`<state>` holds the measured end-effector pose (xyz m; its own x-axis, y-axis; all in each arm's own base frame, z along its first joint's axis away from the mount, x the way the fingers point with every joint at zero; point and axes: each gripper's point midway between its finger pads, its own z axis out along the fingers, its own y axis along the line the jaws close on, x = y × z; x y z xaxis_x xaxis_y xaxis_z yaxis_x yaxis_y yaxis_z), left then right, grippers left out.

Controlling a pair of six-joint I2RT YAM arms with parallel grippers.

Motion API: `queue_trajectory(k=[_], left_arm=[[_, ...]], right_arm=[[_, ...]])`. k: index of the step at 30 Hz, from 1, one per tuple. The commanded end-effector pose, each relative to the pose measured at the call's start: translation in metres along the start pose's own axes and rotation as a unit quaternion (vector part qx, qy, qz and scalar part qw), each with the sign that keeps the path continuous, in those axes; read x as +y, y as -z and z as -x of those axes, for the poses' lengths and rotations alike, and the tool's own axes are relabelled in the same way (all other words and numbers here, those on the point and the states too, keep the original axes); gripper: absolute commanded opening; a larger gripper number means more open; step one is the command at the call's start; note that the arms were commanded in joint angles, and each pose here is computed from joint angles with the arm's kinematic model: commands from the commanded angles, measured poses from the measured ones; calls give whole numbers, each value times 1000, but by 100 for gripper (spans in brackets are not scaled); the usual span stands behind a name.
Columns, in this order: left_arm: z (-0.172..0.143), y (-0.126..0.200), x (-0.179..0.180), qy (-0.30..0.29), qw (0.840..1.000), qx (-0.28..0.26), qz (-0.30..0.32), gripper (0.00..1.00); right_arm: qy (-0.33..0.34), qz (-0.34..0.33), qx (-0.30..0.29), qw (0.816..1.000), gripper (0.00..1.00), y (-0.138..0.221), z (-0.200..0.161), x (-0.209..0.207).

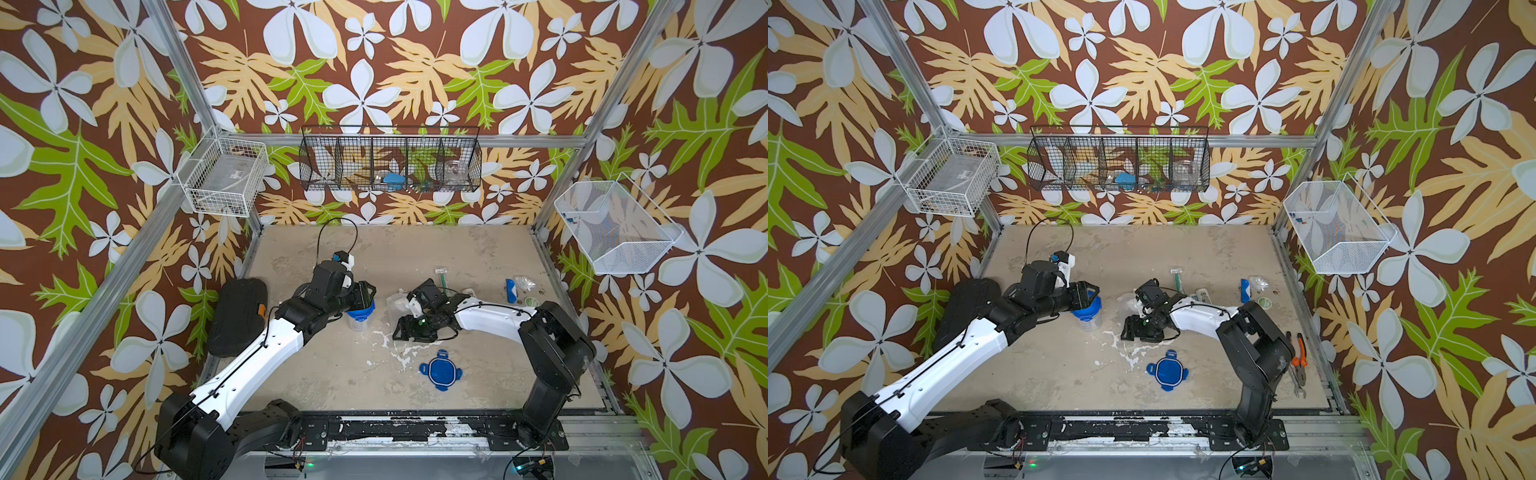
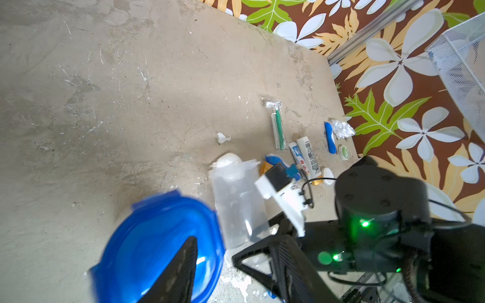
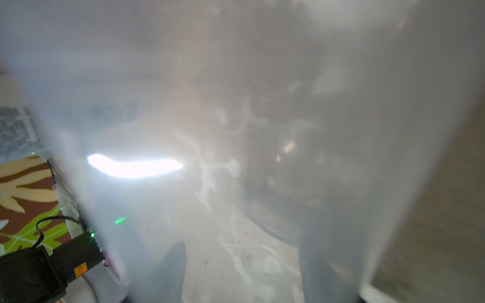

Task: Take out toiletry kits
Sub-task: Place the container at the center of the board, then pick up the container from the center of the board.

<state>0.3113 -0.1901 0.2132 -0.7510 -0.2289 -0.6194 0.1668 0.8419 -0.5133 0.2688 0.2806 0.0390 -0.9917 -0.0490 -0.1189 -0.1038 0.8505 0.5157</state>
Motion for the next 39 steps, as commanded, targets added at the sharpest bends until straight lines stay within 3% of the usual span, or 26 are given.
queue_trajectory(k=[1, 11, 16, 26, 32, 36, 39], left_arm=[[-2, -2, 6, -4, 1000, 2, 5, 54], [-4, -7, 8, -3, 1000, 6, 1, 54], [-5, -5, 10, -4, 1000, 5, 2, 55], [-26, -44, 24, 19, 999, 44, 4, 59], [-16, -78, 25, 31, 998, 45, -2, 58], [-5, -101, 39, 28, 998, 48, 21, 57], [-6, -114, 52, 29, 998, 53, 36, 57]], right_arm=[[-60, -50, -6, 997, 46, 16, -3, -42], [-94, -142, -17, 985, 47, 55, -10, -113], [-67, -168, -36, 983, 68, 75, 6, -113], [-10, -143, -149, 978, 98, 144, 58, -43], [-34, 15, -150, 988, 100, 104, 62, 41], [-76, 71, -150, 983, 100, 84, 75, 70], [-100, 66, -141, 983, 100, 66, 78, 67]])
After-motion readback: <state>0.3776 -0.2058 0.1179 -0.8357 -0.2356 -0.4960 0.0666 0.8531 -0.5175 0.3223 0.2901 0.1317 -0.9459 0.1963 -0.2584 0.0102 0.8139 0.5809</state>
